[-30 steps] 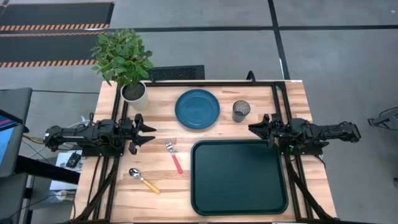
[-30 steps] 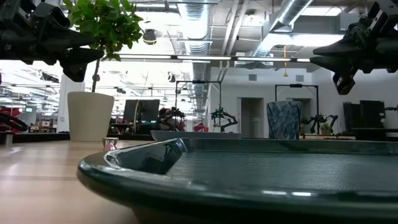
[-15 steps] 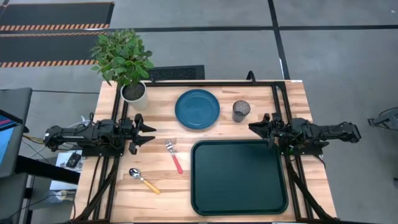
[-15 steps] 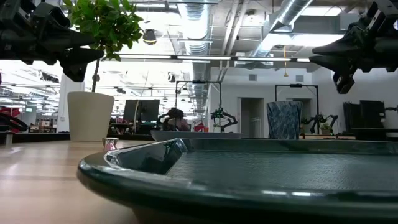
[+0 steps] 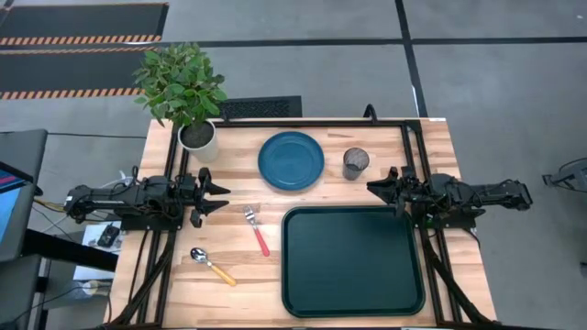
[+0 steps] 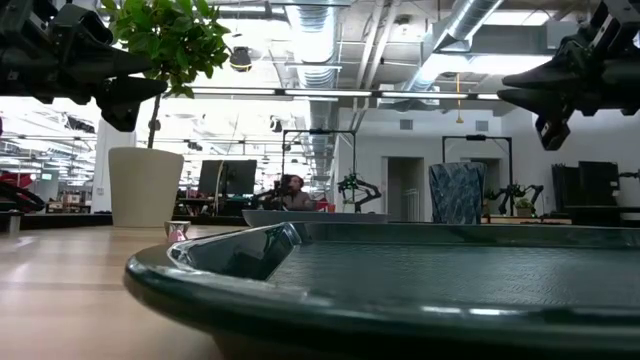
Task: Pick and place plate/cup/fork/spoon on tray
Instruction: Put the dark blue plate on the black tray
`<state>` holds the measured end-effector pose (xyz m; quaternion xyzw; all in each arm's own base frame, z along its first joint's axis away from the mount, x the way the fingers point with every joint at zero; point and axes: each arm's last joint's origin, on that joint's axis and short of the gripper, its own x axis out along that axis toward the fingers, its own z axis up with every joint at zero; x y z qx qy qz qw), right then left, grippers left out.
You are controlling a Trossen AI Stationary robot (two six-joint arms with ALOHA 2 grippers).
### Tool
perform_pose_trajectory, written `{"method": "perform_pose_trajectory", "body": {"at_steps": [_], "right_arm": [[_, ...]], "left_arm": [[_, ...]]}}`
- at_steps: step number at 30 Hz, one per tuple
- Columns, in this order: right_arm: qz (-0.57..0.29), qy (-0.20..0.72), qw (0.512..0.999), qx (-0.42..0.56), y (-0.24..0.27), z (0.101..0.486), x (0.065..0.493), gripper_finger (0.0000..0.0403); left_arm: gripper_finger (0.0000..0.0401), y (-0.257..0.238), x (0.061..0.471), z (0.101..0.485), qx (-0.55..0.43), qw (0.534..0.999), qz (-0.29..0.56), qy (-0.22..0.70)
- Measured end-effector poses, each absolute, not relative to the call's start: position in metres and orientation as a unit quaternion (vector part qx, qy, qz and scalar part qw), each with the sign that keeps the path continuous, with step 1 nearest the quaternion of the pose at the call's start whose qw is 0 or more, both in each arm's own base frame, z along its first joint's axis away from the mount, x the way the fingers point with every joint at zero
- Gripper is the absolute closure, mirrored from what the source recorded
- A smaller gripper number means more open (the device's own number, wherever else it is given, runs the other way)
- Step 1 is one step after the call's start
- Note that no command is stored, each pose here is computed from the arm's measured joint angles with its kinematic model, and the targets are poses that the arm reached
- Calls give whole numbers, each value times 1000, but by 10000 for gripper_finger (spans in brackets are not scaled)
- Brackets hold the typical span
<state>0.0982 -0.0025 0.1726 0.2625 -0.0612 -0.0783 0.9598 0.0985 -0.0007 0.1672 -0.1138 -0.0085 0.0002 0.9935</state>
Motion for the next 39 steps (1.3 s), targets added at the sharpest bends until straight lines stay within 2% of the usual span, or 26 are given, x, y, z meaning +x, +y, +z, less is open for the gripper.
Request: {"method": "perform_pose_trajectory", "body": {"at_steps": [14, 20, 26, 29, 31, 36, 39], "right_arm": [[-141, -106, 946, 271, -10, 178, 97, 290], [-138, -118, 928, 326, -11, 178, 96, 290], [-136, -120, 924, 338, -11, 178, 96, 290], [-147, -130, 920, 339, -12, 179, 96, 290], [-161, -146, 915, 341, -13, 181, 95, 290], [-167, -175, 908, 342, -14, 188, 94, 284], [-171, -176, 908, 341, -14, 191, 94, 271]], "left_arm": [[234, 1, 98, 169, -125, 992, 19, -18], [234, 1, 98, 168, -128, 991, 20, -18], [234, 2, 98, 169, -110, 993, 41, -20], [234, 2, 98, 169, -133, 990, 44, -23], [234, 3, 98, 170, -165, 983, 68, -31], [234, 10, 97, 179, -208, 959, 191, -14], [234, 10, 104, 194, -227, 952, 203, -1]]}}
